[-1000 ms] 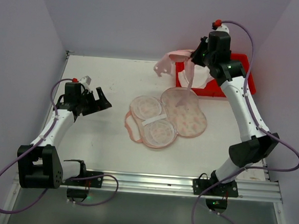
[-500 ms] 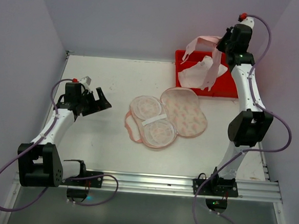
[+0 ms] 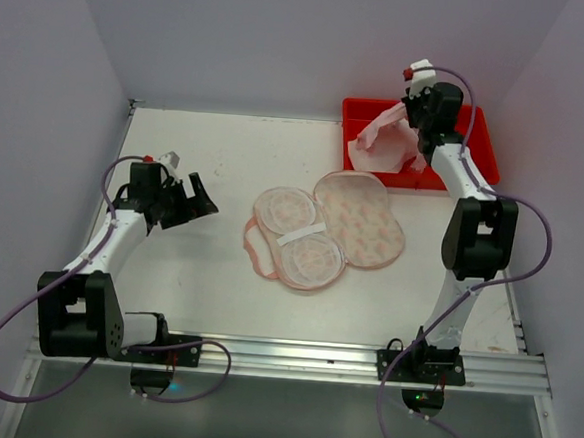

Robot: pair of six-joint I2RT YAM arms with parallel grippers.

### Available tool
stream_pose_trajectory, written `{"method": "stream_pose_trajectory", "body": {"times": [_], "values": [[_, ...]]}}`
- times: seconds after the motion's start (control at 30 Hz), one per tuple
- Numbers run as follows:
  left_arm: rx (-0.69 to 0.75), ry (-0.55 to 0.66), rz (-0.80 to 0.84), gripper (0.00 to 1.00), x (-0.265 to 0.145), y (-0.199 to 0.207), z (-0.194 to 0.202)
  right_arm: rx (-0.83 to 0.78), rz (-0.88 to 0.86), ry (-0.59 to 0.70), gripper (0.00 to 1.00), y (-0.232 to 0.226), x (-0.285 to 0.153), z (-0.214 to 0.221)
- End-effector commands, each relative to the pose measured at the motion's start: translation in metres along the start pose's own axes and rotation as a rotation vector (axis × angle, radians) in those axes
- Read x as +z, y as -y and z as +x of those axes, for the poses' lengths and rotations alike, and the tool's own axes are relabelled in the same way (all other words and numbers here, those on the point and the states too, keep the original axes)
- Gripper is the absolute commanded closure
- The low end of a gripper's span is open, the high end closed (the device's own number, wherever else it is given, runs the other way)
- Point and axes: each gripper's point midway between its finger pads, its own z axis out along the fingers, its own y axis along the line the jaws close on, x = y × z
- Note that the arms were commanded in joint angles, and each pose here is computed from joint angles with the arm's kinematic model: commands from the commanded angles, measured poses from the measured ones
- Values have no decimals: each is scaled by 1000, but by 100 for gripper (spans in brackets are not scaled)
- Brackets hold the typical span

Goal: Unzip the laundry bag and remove the bra

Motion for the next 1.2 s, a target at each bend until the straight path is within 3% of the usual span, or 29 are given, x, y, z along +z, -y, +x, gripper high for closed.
{"method": "stream_pose_trajectory", "body": {"times": [0.0,0.1,0.23,0.33,0.37,0.4,0.47,0.53,0.63,0.73,0.83,0.97,1.0,1.17], "values": [[9,7,-12,0,1,-5,-1,-249,112,163,100,32,-4,-45],[8,7,-16,0,1,-6,-1,-323,113,155,99,31,8,-36],[8,5,-22,0,1,-7,-1,-387,133,135,82,31,18,-20],[8,5,-22,0,1,-7,-1,-406,126,114,77,27,21,-6],[8,4,-20,0,1,-7,-1,-402,144,113,70,28,20,-7],[9,5,-14,0,1,-6,-1,-371,154,121,51,28,13,-9],[9,2,-6,0,1,-4,-1,-336,144,132,34,23,0,-21],[11,0,11,0,1,-1,-1,-268,111,179,21,14,-22,-54],[14,-1,25,0,-1,2,-1,-150,84,169,12,3,-47,-80],[16,-2,38,0,-2,4,1,5,42,144,6,-15,-80,-105],[22,12,47,0,-5,7,-2,122,-130,44,4,-75,-111,-100],[26,28,49,0,-8,9,-6,308,-347,-103,4,-171,-146,-64],[28,33,48,0,-9,9,-7,380,-371,-182,4,-194,-153,-37],[33,55,32,0,-13,8,-10,471,-513,-447,9,-292,-184,38]]}}
